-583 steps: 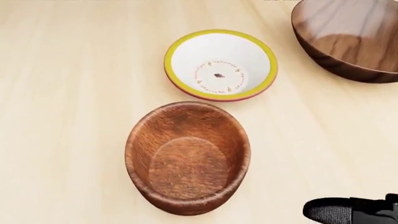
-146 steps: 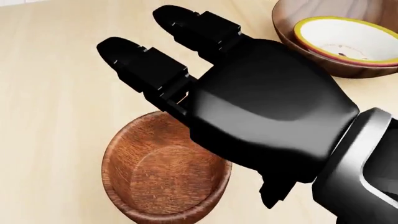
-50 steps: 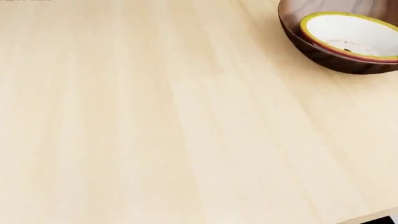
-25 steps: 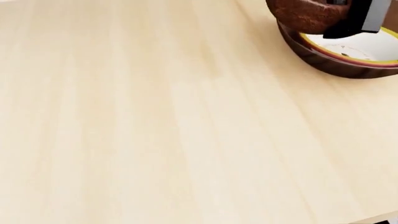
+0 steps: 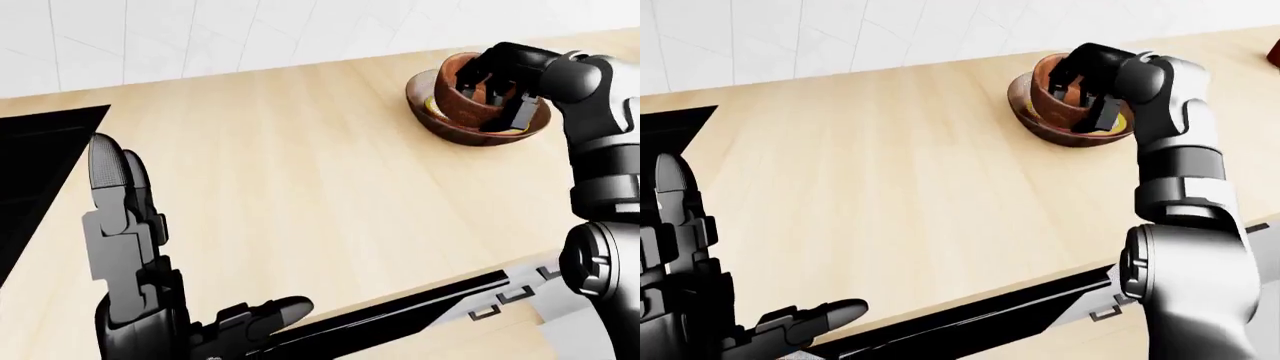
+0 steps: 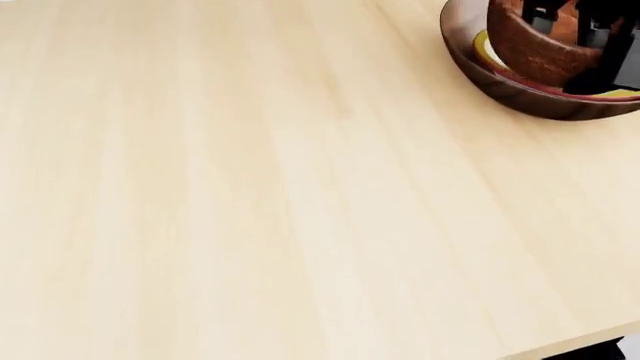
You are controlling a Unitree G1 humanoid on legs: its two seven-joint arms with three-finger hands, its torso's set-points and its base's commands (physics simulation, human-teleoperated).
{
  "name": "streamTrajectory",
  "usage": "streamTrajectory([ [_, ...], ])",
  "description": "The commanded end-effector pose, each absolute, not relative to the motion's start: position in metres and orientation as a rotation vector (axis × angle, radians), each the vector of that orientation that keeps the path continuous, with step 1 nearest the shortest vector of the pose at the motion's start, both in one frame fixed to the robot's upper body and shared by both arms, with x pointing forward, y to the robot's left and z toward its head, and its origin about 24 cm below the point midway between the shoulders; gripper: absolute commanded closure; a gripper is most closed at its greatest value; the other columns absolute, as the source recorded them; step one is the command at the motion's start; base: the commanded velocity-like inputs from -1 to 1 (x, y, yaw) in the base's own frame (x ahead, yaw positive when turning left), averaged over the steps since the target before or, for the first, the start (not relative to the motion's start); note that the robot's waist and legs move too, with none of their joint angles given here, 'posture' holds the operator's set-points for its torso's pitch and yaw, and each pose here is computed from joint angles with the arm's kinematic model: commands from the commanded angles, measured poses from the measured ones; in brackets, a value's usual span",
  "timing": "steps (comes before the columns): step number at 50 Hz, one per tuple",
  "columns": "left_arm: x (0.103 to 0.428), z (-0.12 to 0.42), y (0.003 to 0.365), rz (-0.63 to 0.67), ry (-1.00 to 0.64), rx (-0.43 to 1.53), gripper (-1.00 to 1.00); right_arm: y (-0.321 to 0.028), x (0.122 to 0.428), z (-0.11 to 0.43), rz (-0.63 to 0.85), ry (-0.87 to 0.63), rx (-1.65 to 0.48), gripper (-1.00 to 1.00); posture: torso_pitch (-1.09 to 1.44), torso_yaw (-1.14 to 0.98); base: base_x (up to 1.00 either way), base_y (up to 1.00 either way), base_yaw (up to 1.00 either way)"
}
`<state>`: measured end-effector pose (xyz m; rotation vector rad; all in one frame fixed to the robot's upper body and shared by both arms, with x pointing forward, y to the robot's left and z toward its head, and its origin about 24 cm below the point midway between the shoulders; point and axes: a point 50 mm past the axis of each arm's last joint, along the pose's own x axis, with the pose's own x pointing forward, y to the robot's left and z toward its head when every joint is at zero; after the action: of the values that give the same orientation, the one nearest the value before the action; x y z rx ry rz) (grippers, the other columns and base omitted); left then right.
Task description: Stack the bowls from largest to smallest.
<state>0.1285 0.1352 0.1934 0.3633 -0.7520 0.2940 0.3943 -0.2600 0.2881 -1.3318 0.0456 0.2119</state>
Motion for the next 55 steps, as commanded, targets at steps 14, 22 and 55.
streamTrajectory([
  [14,0.122,0.201,0.136,0.304,-0.81,0.349,-1.0,-0.257,0.395,0.324,0.008,-0.116,-1.396,1.0,0.0,0.0,0.0,0.0,0.0],
  [22,0.123,0.2,0.136,0.304,-0.81,0.348,-1.0,-0.261,0.4,0.321,-0.071,-0.101,-1.405,1.0,0.0,0.0,0.0,0.0,0.0],
  [55,0.123,0.2,0.136,0.304,-0.809,0.347,-1.0,-0.281,0.399,0.309,-0.207,-0.062,-1.337,0.98,0.0,0.0,0.0,0.0,0.0],
])
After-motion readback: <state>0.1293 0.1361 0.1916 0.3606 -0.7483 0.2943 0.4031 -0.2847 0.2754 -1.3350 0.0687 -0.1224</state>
